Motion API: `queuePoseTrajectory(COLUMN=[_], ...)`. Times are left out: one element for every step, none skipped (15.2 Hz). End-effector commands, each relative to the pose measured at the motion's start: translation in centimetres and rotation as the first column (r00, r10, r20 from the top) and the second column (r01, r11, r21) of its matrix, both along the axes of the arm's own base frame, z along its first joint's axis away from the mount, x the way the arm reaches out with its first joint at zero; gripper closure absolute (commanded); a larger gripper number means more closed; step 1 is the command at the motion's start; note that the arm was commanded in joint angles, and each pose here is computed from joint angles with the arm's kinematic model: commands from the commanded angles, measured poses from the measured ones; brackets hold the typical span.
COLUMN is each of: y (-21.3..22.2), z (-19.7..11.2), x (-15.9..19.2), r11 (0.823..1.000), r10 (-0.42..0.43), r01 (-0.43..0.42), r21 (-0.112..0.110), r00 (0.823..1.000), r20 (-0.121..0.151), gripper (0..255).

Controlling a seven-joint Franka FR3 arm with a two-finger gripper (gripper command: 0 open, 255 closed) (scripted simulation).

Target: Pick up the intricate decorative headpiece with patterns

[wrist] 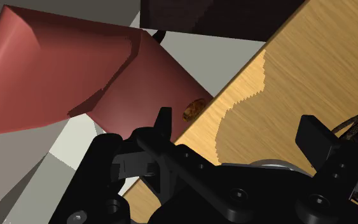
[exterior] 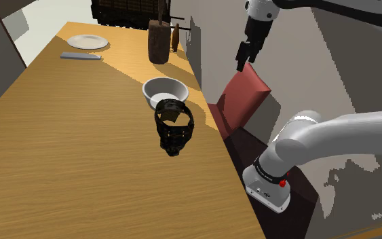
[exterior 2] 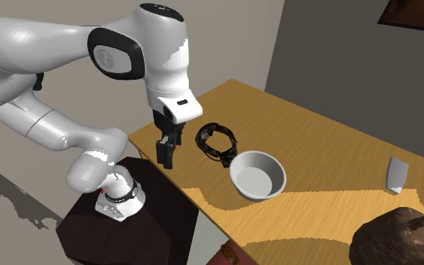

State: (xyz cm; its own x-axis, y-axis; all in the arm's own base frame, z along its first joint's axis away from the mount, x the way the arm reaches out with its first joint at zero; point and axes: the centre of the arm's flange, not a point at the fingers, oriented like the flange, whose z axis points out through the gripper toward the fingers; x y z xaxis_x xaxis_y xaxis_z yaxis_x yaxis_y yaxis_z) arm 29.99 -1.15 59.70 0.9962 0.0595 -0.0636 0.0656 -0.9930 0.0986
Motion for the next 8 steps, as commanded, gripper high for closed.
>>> queuePoseTrajectory(y=[0.0, 0.9, 1.8, 2.7, 3.6, 4.5, 5.5, 6.4], z=[0.0, -0.8, -1.6, -2.4, -3.1, -3.9, -4.7, -5.5], x=[0.0, 0.4, 0.9, 1.4, 1.8, 2.3, 2.8, 3.2], r11=[1.0, 1.0, 1.0, 1.0, 1.0, 1.0, 1.0, 1.0], r10=[0.0, -0.002, -0.003, -0.005, -0.007, -0.008, -0.01, -0.011], r01=[0.0, 0.002, 0.003, 0.005, 0.007, 0.008, 0.01, 0.011], r21=[0.0, 0.0, 0.001, 0.001, 0.002, 0.002, 0.002, 0.003], r00=[1.0, 1.0, 1.0, 1.0, 1.0, 1.0, 1.0, 0.999], r20=[0.0, 0.005, 0.01, 0.015, 0.02, 0.025, 0.029, 0.034], gripper=[0, 0, 0, 0, 0, 0, 0, 0])
